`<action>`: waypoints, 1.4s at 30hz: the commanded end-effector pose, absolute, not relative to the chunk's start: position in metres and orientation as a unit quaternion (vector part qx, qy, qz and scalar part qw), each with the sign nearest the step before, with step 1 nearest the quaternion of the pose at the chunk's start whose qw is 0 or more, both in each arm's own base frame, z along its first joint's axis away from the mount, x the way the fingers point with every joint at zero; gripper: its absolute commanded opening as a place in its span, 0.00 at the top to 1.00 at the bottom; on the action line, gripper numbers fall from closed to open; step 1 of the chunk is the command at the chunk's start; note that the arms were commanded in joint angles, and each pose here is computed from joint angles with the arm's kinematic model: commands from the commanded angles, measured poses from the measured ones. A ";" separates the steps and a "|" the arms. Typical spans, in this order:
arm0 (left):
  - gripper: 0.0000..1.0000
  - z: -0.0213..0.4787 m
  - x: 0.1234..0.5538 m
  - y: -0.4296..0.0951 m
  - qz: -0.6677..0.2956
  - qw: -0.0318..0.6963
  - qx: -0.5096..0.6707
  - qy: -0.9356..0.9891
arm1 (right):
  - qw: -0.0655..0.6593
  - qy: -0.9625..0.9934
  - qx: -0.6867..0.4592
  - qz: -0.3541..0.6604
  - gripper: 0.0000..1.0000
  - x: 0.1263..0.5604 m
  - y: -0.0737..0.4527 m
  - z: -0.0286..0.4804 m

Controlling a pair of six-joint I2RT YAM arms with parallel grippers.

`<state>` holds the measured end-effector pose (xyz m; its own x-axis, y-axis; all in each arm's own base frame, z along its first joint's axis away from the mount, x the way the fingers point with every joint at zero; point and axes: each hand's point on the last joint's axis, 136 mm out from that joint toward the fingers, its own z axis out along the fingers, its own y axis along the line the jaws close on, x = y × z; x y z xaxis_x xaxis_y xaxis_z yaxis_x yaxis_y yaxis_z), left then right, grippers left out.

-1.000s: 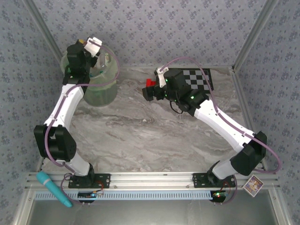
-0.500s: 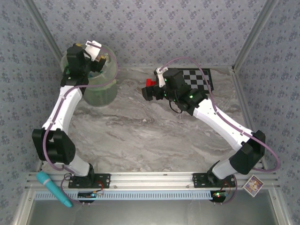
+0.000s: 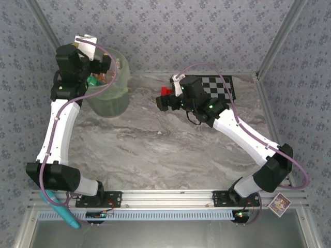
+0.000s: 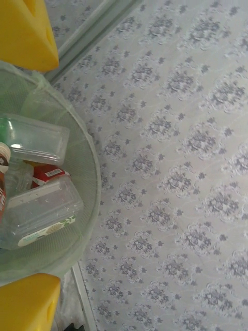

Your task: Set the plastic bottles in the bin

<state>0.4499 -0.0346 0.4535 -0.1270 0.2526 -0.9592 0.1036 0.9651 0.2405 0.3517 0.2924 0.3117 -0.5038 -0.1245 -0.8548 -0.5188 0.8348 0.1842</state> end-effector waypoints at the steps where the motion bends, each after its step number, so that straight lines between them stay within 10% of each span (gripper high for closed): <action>1: 0.01 0.439 0.456 -0.012 0.034 0.618 0.061 0.783 | 0.466 0.834 -0.188 0.227 0.01 0.342 0.291 0.323; 27: 0.03 0.340 0.467 0.003 0.062 0.498 0.082 0.861 | 0.468 0.837 -0.179 0.220 0.01 0.339 0.287 0.322; 42: 0.01 0.384 0.463 -0.020 -0.012 0.533 0.078 0.842 | 0.467 0.838 -0.179 0.220 0.01 0.338 0.287 0.321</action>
